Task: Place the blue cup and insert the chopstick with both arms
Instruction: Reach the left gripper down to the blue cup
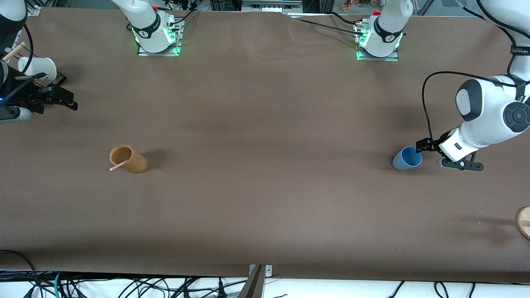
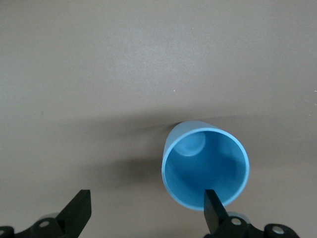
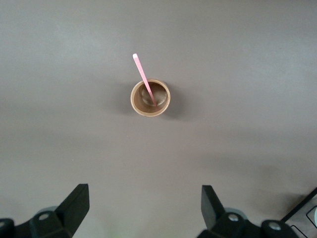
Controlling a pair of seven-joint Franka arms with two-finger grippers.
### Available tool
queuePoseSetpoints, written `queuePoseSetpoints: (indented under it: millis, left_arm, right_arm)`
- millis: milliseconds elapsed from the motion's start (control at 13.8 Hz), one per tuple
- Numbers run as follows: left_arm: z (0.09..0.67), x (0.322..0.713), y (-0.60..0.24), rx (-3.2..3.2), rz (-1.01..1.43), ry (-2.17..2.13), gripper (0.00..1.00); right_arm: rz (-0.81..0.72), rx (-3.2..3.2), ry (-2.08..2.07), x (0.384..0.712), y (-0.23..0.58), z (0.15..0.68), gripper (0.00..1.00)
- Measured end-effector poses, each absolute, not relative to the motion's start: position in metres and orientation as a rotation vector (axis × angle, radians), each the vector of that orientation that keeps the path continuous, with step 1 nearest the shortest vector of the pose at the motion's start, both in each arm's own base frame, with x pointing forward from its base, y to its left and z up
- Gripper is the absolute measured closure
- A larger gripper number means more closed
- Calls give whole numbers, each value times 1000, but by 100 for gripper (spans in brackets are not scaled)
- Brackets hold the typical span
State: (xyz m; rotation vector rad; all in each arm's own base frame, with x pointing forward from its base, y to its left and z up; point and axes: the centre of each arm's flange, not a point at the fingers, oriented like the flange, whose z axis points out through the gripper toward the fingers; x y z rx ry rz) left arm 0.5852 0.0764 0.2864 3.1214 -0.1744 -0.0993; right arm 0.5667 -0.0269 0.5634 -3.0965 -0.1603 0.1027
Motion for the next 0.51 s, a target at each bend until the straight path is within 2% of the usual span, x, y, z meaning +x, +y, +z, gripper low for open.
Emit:
queuePoseSetpoints:
  millis: [506]
  left_arm:
    - [258,591,73,3127,-59,-186,0]
  right_arm:
    - [103,-3096,-160,567,-27,563,0]
